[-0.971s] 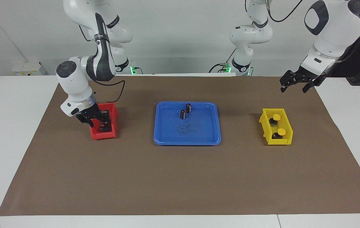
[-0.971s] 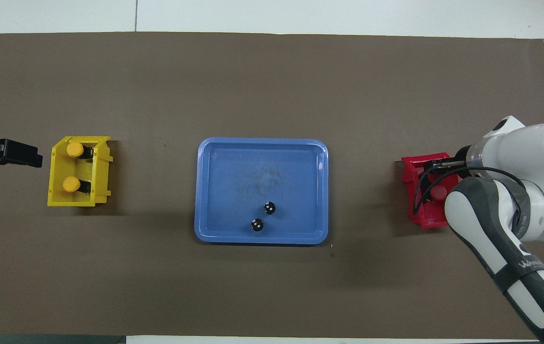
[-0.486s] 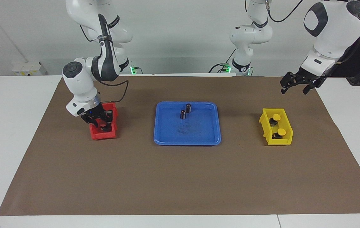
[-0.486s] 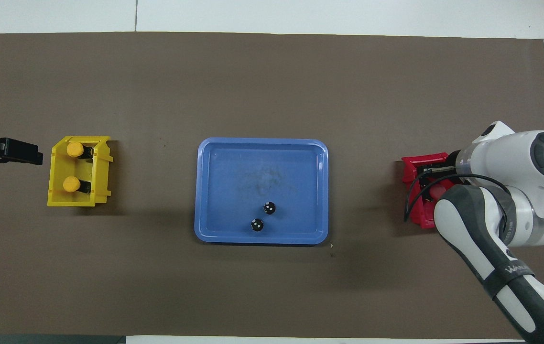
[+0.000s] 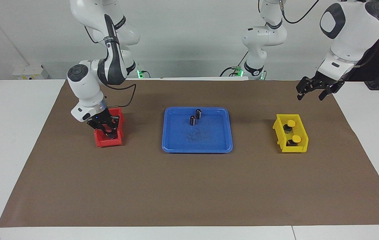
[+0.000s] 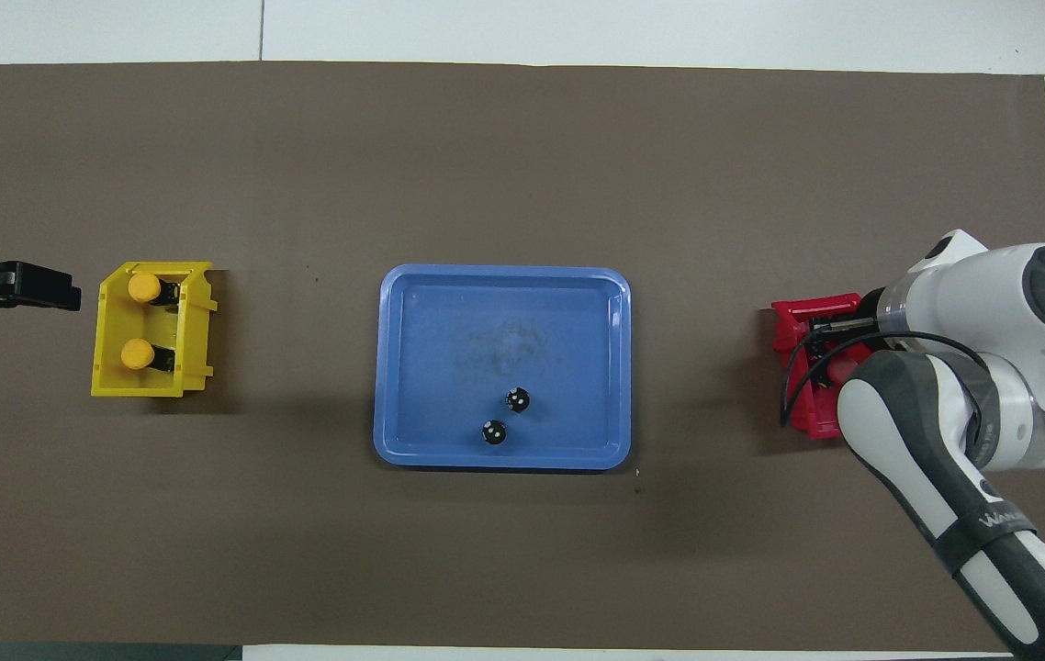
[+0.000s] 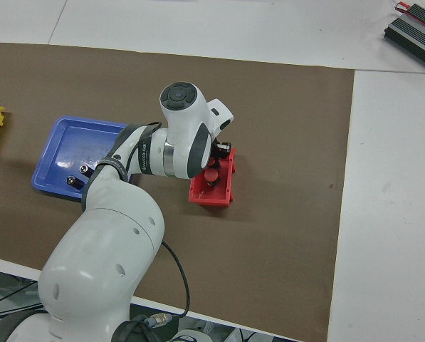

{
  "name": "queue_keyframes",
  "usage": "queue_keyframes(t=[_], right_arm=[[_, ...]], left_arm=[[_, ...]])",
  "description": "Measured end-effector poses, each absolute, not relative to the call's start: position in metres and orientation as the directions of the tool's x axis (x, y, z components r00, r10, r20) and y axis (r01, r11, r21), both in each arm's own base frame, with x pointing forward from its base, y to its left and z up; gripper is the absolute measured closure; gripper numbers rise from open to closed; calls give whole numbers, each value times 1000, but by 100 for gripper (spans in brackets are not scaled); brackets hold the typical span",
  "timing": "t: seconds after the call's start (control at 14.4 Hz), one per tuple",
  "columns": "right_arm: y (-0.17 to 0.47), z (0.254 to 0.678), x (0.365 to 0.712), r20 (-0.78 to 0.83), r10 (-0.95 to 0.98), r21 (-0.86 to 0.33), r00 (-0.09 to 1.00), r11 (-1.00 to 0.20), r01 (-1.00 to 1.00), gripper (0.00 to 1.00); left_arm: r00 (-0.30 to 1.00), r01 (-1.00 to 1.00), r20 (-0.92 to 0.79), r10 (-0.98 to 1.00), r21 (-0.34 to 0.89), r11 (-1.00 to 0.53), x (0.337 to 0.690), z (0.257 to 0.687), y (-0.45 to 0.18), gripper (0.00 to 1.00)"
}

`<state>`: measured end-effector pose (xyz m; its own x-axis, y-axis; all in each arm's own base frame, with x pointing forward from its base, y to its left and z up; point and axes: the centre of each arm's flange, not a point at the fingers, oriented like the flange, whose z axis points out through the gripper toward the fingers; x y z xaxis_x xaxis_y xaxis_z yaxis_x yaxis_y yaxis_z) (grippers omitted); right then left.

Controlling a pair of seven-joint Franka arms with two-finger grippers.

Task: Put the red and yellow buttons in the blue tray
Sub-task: 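Grasp a red button in the red holder with the right gripper, then carry the red button to the tray while the left gripper grasps yellow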

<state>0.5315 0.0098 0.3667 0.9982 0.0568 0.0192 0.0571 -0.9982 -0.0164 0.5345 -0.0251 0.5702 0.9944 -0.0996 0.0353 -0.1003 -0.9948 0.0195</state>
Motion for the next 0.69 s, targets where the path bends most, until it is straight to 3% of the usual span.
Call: queue_keyframes(t=[0.21, 0.35, 0.42, 0.55, 0.69], right_arm=[[22, 426, 561, -6, 71, -21, 997, -997, 70, 59], [69, 459, 582, 20, 21, -29, 1000, -999, 21, 59], [107, 465, 586, 33, -30, -37, 999, -999, -29, 59], [194, 458, 580, 48, -120, -58, 992, -991, -117, 59], [274, 440, 560, 51, -167, -79, 985, -984, -162, 59]], left_arm=[[992, -97, 82, -95, 17, -995, 550, 519, -25, 13], [992, -95, 84, -94, 19, -995, 569, 469, -27, 20], [993, -93, 79, -91, 20, -995, 577, 449, -27, 20], [992, -88, 88, -86, 21, -996, 585, 422, -26, 34], [991, -85, 106, -83, 19, -996, 585, 406, -25, 34]])
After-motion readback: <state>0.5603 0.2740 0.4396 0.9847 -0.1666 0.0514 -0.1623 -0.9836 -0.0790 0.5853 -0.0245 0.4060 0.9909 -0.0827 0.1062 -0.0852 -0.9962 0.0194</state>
